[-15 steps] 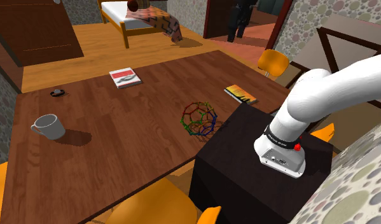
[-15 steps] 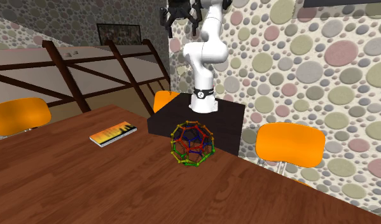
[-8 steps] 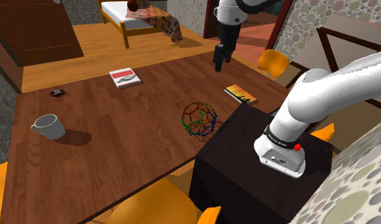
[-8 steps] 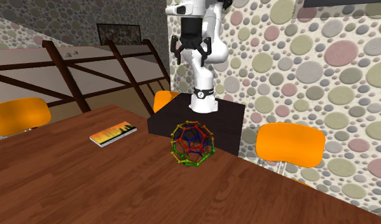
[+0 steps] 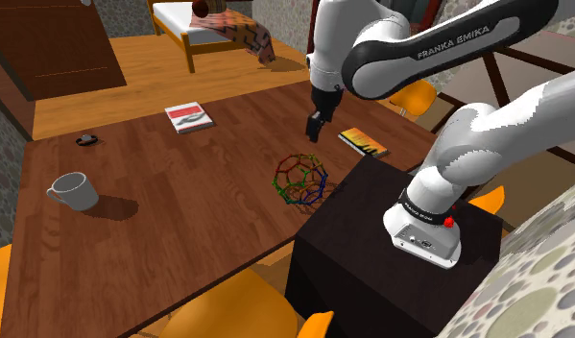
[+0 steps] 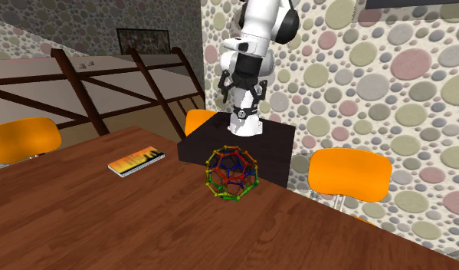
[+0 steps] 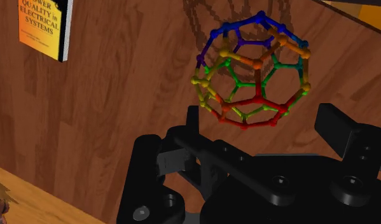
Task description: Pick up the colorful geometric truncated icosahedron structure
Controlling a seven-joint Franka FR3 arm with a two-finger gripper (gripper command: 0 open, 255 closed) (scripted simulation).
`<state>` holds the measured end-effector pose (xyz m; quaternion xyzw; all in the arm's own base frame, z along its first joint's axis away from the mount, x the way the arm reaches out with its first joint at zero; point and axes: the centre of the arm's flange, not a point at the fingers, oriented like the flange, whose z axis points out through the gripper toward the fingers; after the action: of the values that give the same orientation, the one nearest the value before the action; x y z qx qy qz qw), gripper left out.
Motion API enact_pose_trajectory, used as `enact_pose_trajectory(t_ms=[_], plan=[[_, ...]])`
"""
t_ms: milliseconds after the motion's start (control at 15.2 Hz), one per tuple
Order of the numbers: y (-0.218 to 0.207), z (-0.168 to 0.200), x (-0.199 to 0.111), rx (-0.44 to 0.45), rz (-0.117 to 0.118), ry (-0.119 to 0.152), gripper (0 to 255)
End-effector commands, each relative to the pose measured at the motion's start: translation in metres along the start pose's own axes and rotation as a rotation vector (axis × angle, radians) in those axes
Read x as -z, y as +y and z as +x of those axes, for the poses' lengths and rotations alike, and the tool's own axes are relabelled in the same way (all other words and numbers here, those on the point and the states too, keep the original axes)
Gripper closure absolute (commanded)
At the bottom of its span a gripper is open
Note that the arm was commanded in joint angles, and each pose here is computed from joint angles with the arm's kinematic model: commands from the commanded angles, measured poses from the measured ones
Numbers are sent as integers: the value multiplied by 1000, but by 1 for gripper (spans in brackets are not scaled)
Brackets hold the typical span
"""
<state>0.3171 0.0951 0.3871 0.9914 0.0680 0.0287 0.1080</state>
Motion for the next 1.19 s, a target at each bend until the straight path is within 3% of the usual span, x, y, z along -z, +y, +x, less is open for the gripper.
enact_pose_trajectory(t_ms=[0, 594, 1122], plan=[[-17, 0, -14, 7, -50, 55, 0], [-79, 11, -129, 49, -240, 114, 0], [-87, 9, -168, 49, -240, 114, 0]])
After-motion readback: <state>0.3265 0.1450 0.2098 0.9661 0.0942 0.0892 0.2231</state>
